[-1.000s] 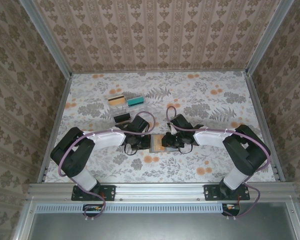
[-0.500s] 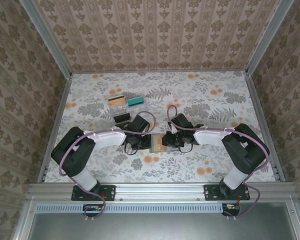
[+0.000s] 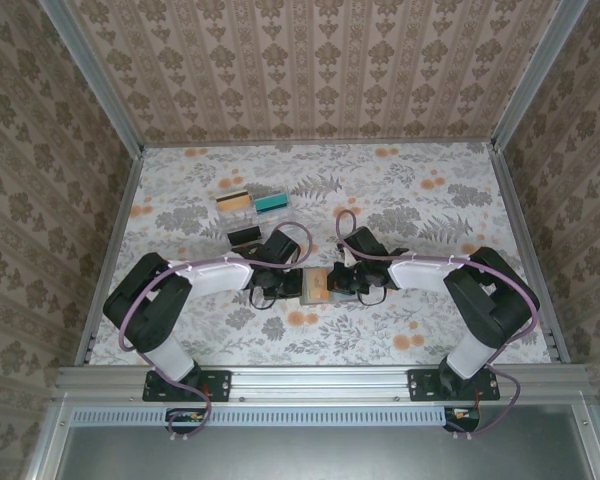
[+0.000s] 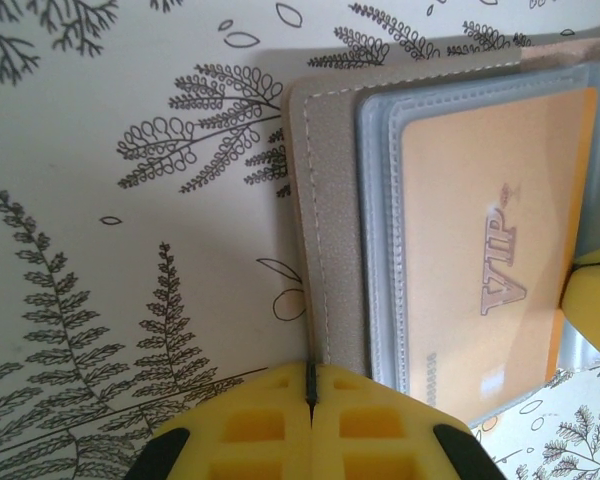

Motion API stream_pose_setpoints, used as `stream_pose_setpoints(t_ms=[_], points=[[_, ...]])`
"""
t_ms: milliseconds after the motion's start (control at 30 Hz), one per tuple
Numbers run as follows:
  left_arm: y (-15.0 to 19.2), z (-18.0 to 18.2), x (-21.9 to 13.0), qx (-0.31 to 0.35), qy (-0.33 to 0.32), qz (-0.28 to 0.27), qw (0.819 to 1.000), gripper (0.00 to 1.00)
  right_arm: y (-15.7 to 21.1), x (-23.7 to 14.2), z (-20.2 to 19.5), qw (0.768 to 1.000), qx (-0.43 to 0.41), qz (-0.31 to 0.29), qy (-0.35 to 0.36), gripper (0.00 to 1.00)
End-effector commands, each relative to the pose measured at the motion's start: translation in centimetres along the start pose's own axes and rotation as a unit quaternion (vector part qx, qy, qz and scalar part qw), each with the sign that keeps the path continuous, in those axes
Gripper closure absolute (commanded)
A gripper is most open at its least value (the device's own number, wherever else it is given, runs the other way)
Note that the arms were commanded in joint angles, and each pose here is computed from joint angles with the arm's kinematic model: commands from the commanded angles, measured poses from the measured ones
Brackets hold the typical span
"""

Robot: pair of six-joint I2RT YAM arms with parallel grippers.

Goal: Take the credit cards out of the card holder

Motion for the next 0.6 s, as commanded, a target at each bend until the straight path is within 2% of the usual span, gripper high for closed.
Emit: stream_pose_setpoints(t_ms=[0, 400, 467, 567], points=[[0.7, 0.0, 0.5, 0.010, -0.010, 0.018, 1.000, 1.00, 0.1, -0.5, -0.1, 1.000, 0.004, -0.004, -0.010, 1.00], [0.8, 0.3, 0.4, 0.011, -0.015, 0.020, 1.000, 1.00, 0.0, -2.1, -1.4, 1.000, 0.012, -0.014, -0.008, 1.00], [0.8, 0.3, 0.4, 0.011, -0.014, 0.020, 1.000, 1.00, 0.0, -1.9, -1.3, 1.000, 0.012, -0.012, -0.011, 0.82], [0.8, 0.2, 0.4, 0.011, -0.013, 0.021, 1.000, 1.00, -0.1, -1.5, -1.2, 1.000, 0.013, -0.011, -0.017, 0.76]])
Point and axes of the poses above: each hand's point on the last joint's axis, 136 mm out from that joint toward the fingers, its own x axis out along the fingers, its own z axis along the line the jaws close on, y = z × x, the point moved 1 cm from there along -x, back along the fingers, and after that the axes turned 6 degrees about -x, right-handed, at the moved point
